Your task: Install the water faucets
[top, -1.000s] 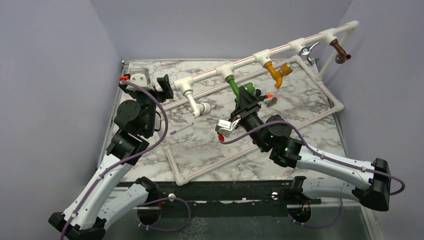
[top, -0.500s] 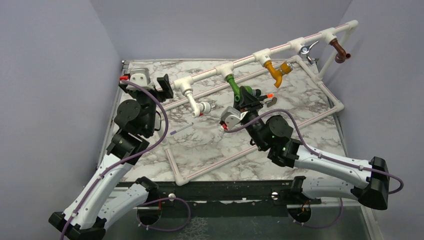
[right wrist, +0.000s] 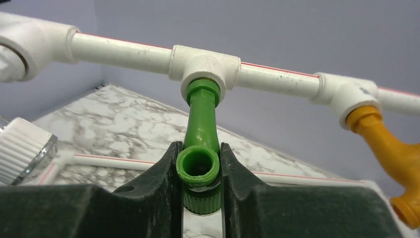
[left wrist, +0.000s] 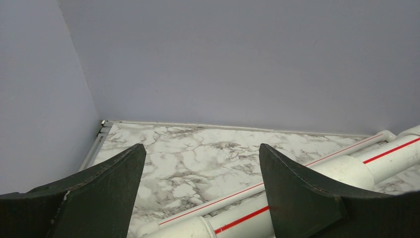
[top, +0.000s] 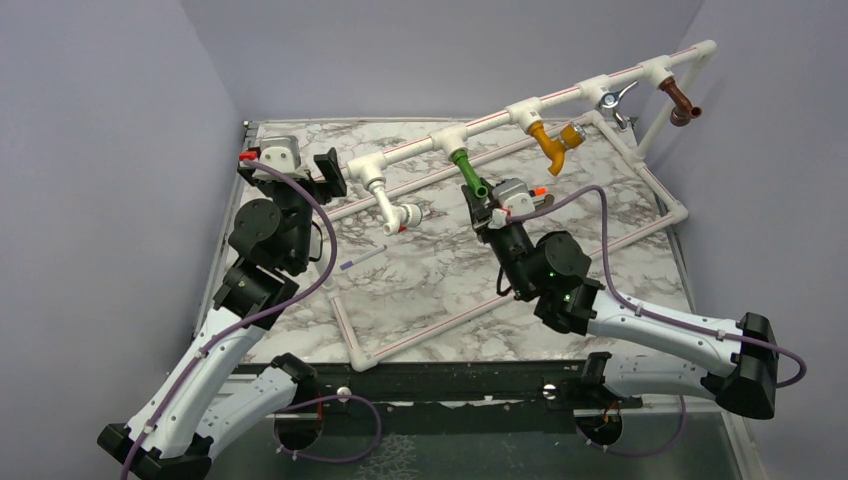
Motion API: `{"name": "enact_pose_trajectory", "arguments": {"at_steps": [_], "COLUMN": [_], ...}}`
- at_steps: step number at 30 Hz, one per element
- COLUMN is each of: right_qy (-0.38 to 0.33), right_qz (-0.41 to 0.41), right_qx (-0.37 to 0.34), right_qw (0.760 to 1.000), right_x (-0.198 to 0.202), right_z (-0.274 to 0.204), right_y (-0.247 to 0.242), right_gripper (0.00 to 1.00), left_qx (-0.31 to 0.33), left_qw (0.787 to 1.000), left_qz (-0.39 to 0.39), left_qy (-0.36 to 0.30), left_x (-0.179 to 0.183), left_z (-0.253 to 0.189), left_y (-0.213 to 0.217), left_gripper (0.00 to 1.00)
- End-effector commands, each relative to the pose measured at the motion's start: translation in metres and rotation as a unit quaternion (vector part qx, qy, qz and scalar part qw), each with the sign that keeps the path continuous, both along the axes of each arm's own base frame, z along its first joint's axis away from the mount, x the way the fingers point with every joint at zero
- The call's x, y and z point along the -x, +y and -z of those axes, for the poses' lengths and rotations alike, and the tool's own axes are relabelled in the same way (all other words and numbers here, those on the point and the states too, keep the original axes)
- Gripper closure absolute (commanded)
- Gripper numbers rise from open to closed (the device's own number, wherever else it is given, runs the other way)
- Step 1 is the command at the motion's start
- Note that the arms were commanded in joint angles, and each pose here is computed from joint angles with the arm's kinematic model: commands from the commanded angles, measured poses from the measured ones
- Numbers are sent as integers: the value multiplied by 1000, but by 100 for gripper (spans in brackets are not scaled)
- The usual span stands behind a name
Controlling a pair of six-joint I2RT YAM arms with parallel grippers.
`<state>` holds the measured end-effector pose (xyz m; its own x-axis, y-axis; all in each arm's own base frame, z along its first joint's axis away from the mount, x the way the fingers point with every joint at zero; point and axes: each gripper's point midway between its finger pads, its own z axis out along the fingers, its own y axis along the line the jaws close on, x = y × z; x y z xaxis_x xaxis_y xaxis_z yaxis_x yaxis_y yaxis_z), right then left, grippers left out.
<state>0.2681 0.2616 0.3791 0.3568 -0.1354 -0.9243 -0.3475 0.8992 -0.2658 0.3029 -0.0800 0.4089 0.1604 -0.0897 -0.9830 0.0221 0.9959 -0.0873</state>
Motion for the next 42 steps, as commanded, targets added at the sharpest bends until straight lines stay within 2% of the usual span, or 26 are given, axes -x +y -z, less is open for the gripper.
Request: {"name": "enact_pose_trajectory", "arguments": {"at_steps": [1,4,9,18,25,31,42], "right_qy": [39,70,119,185,250,264,278], "right_qz": [-37,-40,-47,-93,-45,-62,-94], "right_qx": [-237,-304,-417,-594,-670,-718,-775], "right_qw": [970,949,900,777,698,641,560], "right_x": [8,8,9,13,3,4,7], "right_z": [-44,-44,-46,-46,-42,-40,-44], "right_y": [-7,-10,-15,-13,-12,-12,-11], "right_gripper": [100,100,100,100,99,99,100], "left_qx": [-36,-36,-34,-36,-35,-35,-36], "left_qw": [997,997,998,997,998,998,998], "left_qz": [32,32,33,33,31,32,30], "left_qy": [53,53,51,53,52,52,52], "left_x": [-3,-3,-2,-3,-3,-3,-3], "left_z": [35,35,33,35,34,34,34], "left_y": [-16,-16,-16,-17,-16,-16,-15], "left_gripper": [15,15,15,15,15,15,15]}}
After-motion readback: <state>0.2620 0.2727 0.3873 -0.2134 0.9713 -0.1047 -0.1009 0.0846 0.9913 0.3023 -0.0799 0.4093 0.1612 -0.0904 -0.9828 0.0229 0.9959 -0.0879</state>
